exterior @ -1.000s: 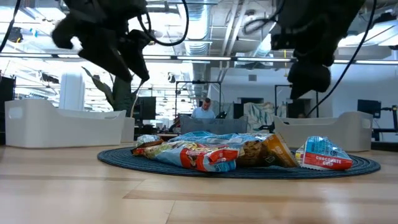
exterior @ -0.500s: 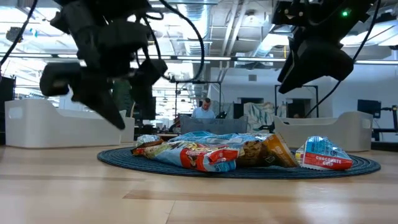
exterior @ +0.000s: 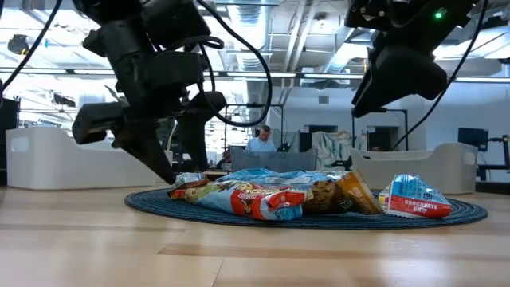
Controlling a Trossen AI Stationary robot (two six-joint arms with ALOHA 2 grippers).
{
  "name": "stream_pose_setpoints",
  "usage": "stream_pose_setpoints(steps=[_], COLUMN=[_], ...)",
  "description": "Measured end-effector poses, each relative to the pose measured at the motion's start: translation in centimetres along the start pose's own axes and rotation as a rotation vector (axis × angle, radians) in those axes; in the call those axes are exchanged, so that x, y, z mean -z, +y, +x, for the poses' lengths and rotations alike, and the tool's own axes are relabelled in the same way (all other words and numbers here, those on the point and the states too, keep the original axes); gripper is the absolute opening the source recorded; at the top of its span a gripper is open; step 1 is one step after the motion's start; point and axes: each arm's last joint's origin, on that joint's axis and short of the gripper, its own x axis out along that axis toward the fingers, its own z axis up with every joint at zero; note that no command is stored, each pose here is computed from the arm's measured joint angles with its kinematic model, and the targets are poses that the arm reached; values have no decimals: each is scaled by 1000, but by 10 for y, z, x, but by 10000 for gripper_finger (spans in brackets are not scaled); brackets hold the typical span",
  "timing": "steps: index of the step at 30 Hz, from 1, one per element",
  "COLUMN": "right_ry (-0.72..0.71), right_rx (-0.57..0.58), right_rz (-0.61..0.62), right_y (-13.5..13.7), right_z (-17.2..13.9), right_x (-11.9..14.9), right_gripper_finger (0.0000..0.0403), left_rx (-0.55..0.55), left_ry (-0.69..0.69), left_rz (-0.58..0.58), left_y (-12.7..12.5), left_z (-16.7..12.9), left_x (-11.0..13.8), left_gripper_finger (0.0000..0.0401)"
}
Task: Pick and place Granola Bars by type
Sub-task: Put the yellow granola bar into the white bin
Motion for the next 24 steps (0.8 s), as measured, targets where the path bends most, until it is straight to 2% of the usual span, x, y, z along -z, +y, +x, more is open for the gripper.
stream_pose_setpoints(steps=[14,20,24], right_ry=[-5,-8,-10], right_rx=[-4,-7,-9], right_rz=[22,27,31], right_y=[1,1,1], right_z=[0,0,0], right_x=[0,-1,-1], right_gripper_finger=[159,152,148], left_rx=[40,22,-27], left_ry=[26,47,96], left_rz=[2,-6,-27], left_y=[3,4,6], left_z=[19,14,10], left_x=[7,9,10], left_gripper_finger=[192,125,73])
